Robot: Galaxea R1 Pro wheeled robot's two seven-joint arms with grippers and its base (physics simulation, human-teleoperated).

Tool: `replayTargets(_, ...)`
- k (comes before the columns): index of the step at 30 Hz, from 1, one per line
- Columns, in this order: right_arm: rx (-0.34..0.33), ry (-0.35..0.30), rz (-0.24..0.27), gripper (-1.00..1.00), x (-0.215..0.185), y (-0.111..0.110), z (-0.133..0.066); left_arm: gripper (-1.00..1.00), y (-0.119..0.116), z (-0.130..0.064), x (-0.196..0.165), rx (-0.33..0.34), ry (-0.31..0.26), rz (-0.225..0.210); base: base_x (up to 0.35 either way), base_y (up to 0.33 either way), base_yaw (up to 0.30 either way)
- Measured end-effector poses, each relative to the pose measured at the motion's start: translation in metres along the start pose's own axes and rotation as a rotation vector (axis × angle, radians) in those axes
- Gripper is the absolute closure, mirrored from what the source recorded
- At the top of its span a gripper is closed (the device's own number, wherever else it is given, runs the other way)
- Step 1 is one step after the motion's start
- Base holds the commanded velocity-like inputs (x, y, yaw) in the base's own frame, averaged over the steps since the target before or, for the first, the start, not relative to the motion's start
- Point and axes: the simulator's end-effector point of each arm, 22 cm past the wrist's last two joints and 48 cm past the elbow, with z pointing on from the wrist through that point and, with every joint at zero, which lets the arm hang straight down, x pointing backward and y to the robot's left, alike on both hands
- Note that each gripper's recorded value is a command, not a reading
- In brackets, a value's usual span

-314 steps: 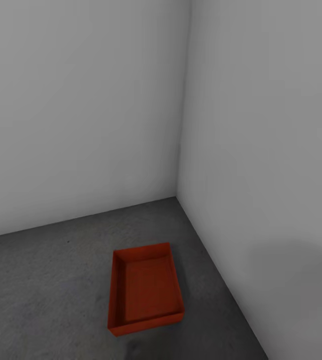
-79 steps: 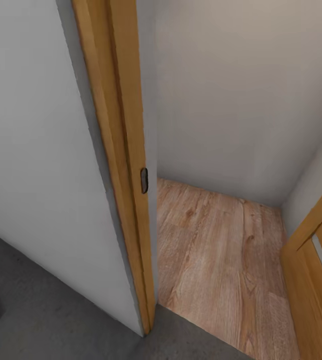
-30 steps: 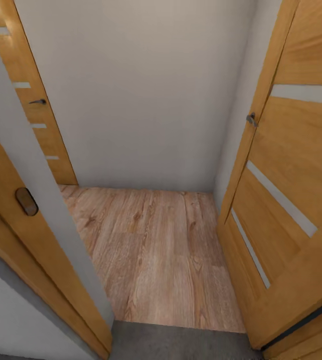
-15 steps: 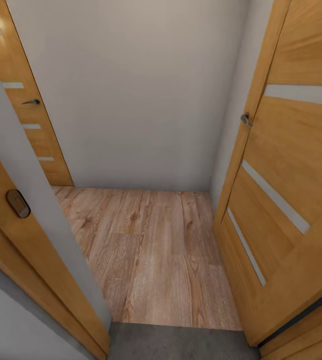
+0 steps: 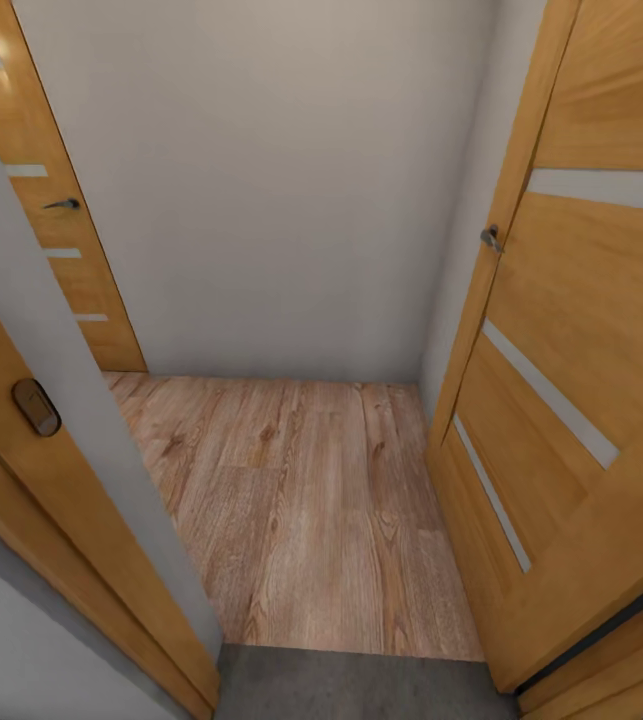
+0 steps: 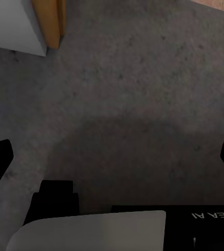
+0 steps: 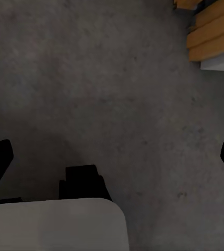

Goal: Move the two storage containers from the living room to the garage. In the garage, place one container on the floor and stack the other container on top of it (either order is fine).

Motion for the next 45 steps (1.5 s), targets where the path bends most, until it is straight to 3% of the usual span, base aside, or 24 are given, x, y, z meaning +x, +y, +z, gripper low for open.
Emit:
replayTargets(14,0.0,0.0,0.0,-1.0,0.0,0.0001,-0.0001,-1.0,-0.0002,0.0,0.0,0.0,0.0,0.0,0.011,0.0,0.0)
replayTargets(45,-0.001,-0.002,0.0,-1.0,-0.0008,0.0008,-0.0004,-1.0,-0.0005,-0.0001,-0.0004,0.0,-0.002,0.001,0.159,-0.085,0.0)
